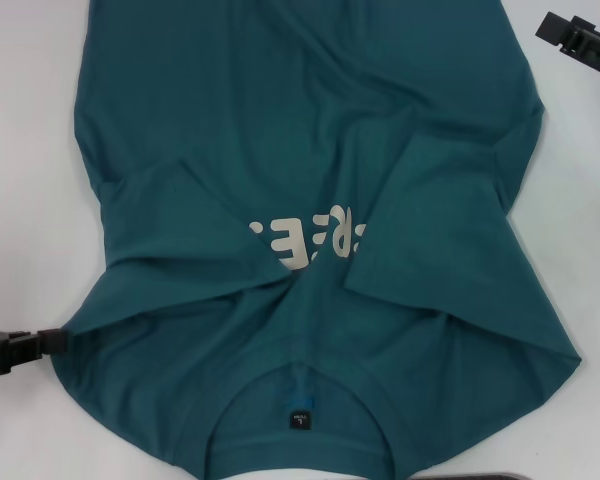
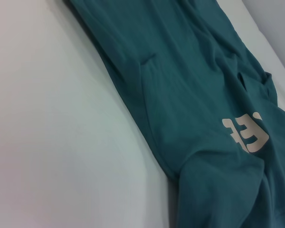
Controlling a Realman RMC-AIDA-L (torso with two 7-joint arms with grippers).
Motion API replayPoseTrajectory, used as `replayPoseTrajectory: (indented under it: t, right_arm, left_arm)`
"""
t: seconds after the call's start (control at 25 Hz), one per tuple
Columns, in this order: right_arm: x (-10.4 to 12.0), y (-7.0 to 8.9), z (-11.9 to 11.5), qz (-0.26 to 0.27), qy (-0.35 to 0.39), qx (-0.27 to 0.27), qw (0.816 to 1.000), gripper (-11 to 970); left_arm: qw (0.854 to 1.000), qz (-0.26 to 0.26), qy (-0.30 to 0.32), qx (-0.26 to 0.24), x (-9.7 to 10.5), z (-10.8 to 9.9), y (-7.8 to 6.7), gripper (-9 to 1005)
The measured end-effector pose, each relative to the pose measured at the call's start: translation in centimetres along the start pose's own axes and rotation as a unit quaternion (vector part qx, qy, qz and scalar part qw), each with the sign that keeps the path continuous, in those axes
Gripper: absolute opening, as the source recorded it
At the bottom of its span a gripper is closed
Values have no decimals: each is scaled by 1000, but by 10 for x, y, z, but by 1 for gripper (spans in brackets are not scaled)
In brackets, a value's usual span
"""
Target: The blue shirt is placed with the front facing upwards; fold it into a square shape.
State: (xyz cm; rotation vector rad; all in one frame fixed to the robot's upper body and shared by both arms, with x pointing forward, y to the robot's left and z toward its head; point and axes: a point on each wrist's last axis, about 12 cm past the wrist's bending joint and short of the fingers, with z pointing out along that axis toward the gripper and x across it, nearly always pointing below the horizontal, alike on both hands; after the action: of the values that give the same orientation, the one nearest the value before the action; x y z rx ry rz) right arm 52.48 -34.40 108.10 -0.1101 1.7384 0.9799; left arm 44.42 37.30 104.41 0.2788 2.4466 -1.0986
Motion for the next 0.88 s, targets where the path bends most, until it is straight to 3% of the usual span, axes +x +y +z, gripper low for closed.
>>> replayPoseTrajectory:
  t: [0.24,0.44,0.68,0.88]
  right_arm:
    - [5,1,-6,0,15,-7,1000,896]
    - [9,3,-20,19,62,-23,998,895]
    - [11,-2,-62,107,138,-7,985,894]
    - [7,-1,-96,188,205,3,960,880]
  left_arm:
    - [1000,0,0,0,-1,-2,1,105]
    - [1000,-5,2,1,0,-7,1,16]
    - [1000,-8,8,7,2,-9,0,19]
    - [1000,-10,10,11,3,-8,0,21]
